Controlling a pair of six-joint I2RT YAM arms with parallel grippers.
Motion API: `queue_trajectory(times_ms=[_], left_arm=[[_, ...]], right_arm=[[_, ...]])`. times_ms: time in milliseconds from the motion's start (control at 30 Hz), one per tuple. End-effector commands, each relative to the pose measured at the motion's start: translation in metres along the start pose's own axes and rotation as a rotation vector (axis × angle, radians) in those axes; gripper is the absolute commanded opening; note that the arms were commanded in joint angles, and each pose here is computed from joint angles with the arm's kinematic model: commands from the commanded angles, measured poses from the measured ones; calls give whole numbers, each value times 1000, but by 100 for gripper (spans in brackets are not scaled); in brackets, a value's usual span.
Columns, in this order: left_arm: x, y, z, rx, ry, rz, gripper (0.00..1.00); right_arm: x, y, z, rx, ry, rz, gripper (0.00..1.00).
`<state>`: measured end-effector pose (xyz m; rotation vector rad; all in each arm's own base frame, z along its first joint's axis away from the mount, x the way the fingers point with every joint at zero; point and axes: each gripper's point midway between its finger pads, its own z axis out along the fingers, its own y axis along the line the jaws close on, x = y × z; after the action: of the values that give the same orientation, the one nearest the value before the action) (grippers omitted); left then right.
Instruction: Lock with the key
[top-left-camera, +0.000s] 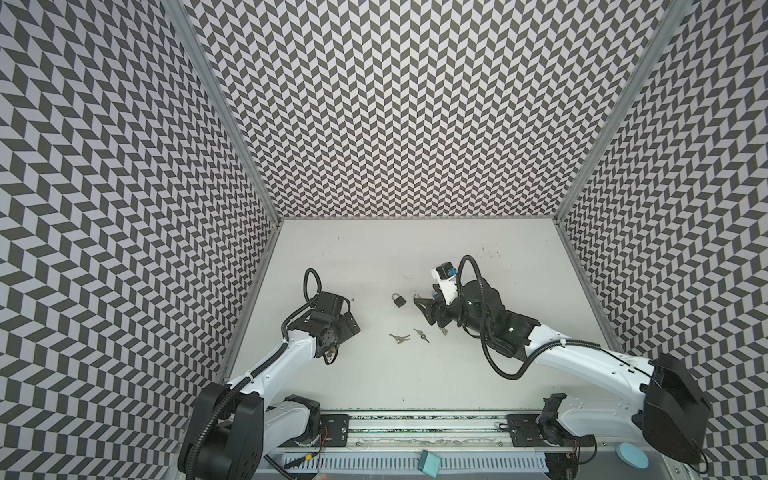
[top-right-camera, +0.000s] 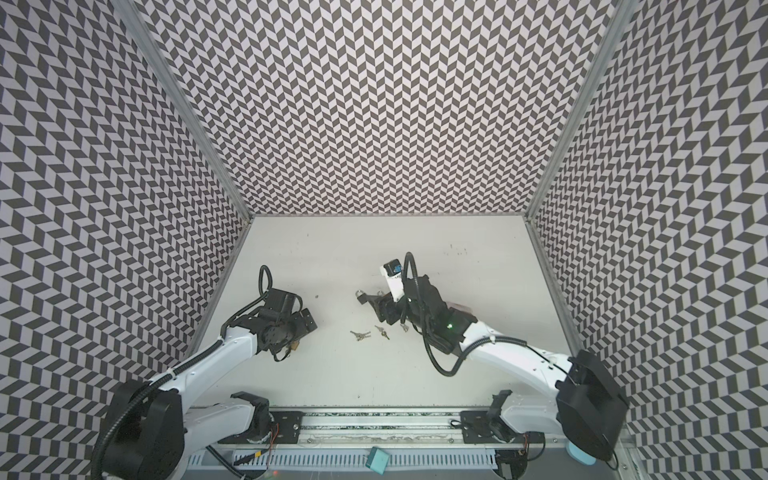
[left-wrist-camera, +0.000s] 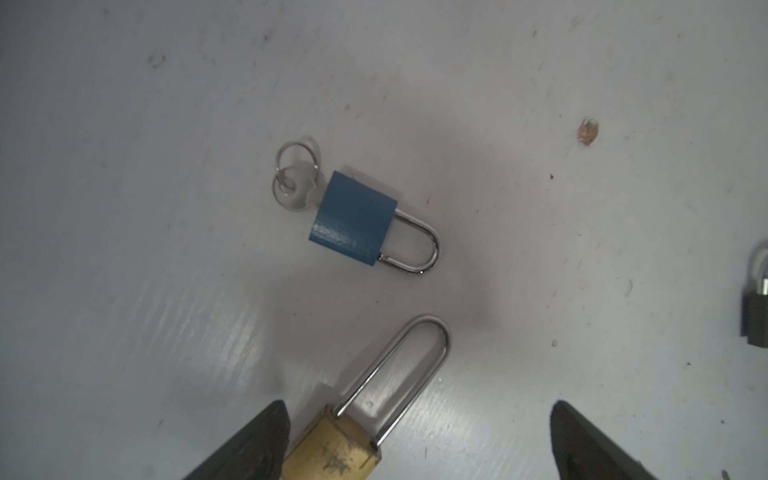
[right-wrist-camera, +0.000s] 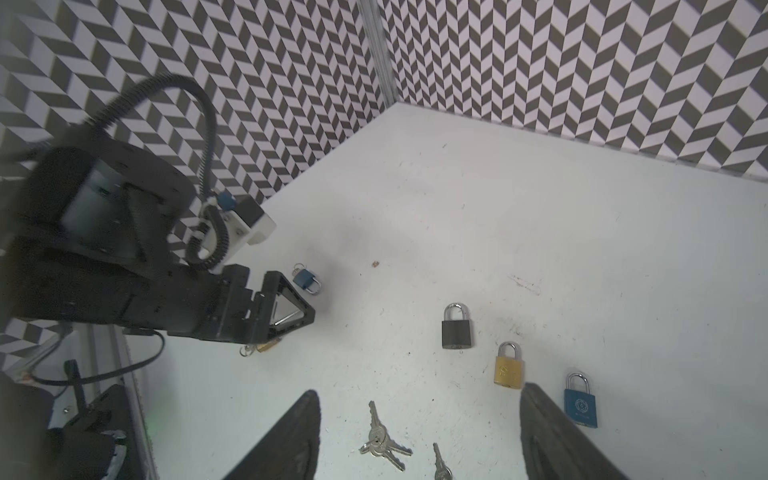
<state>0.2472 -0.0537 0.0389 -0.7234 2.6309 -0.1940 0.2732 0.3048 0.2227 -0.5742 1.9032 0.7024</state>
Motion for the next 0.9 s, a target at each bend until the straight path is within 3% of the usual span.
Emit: queue_trajectory(times_ms=[0, 167, 567, 700, 867], left_arm=[[-2, 0, 3, -22, -9, -5, 98], [11, -3, 0, -37, 10, 13, 96], [40, -38, 6, 59, 78, 53, 70], [37, -46, 3, 69, 71, 65, 74], [10, -80, -31, 288, -46, 64, 83]], right_arm=[[-11, 3, -9, -6, -61, 2, 73], [-14, -2, -15, 16, -95, -4, 72], [0, -4, -11, 19, -46, -8, 69], [15, -2, -9, -3, -5, -20, 68], [27, 13, -10, -66, -14, -30, 68]])
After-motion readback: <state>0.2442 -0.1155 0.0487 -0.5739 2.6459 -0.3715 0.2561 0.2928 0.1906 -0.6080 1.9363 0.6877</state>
